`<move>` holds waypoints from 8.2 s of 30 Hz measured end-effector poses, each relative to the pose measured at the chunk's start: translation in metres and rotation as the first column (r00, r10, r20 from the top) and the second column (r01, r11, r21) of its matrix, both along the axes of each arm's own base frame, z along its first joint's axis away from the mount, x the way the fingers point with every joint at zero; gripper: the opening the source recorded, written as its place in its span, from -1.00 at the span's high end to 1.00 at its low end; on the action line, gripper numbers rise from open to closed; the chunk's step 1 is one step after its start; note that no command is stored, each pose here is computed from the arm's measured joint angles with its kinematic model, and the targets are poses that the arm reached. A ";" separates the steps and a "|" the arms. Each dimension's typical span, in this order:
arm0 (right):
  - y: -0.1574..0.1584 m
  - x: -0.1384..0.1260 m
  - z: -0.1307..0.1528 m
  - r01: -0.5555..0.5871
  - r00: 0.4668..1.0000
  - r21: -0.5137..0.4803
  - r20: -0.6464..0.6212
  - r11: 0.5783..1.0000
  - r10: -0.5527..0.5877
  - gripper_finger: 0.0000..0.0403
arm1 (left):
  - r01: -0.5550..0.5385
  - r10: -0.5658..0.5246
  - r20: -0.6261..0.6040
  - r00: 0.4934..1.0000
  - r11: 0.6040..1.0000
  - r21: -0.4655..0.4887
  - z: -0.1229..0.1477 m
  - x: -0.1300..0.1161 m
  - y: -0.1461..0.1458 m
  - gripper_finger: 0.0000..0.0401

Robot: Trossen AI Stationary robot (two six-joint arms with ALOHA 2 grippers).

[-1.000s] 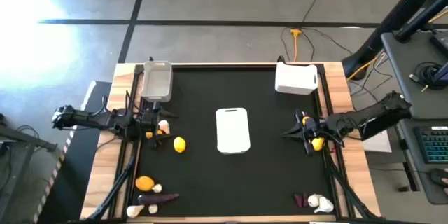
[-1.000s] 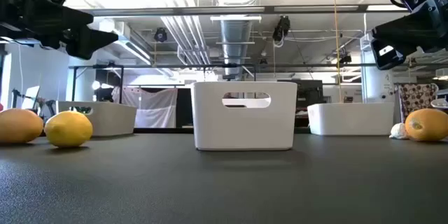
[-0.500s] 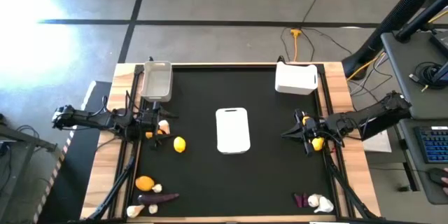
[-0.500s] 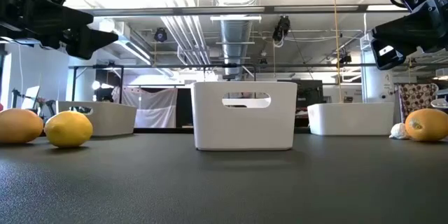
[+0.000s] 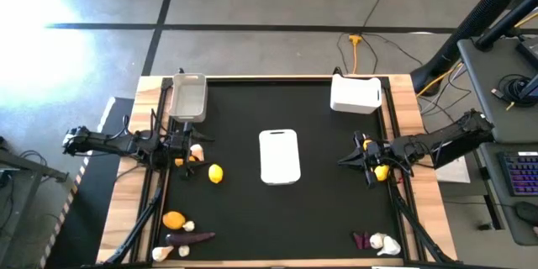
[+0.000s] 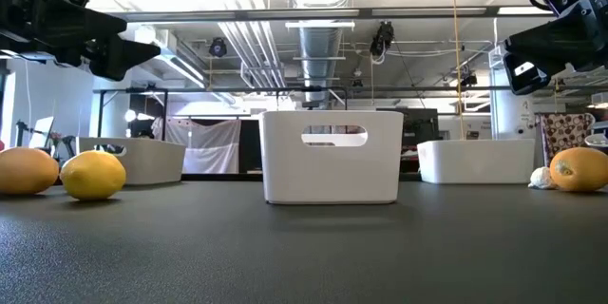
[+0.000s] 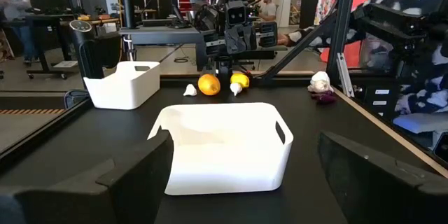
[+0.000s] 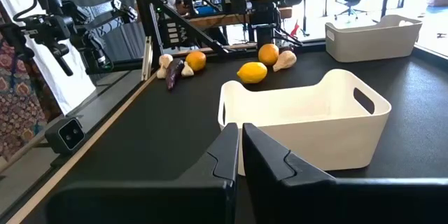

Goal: Sort produce into baskets

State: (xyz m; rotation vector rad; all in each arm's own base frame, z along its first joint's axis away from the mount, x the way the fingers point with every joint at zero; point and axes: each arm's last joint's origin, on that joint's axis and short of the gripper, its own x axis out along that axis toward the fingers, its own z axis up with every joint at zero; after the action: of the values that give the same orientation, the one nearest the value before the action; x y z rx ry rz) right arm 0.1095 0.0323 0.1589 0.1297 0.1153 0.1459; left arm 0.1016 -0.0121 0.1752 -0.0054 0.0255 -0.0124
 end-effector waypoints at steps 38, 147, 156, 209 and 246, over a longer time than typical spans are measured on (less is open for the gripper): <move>0.000 0.000 0.000 0.000 1.000 0.000 0.000 1.000 0.000 0.94 | 0.000 0.000 0.000 1.000 1.000 0.000 0.000 0.000 0.000 -0.65; 0.000 0.000 0.000 0.000 1.000 0.000 0.000 1.000 0.000 0.94 | -0.963 -0.042 -0.999 0.010 0.269 -0.020 -0.017 0.134 -0.029 -0.65; 0.000 0.000 0.000 0.000 1.000 0.000 0.000 1.000 0.000 0.94 | -0.958 -0.006 -1.000 -0.003 0.286 0.001 -0.024 0.138 -0.028 -0.49; 0.000 0.000 0.000 0.000 1.000 0.000 0.000 1.000 0.000 0.94 | -0.772 0.242 -0.952 0.189 0.635 0.008 0.029 0.306 0.018 -0.09; 0.000 0.000 0.000 0.000 1.000 0.000 0.000 1.000 0.000 0.94 | -0.533 0.336 -0.935 0.114 0.815 0.228 0.055 0.332 0.011 -0.26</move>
State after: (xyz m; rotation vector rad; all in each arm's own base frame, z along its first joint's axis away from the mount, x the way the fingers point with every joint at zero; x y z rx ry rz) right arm 0.1095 0.0323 0.1588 0.1297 0.1154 0.1460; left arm 0.4341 -0.0009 0.2297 -0.2018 1.3314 0.6342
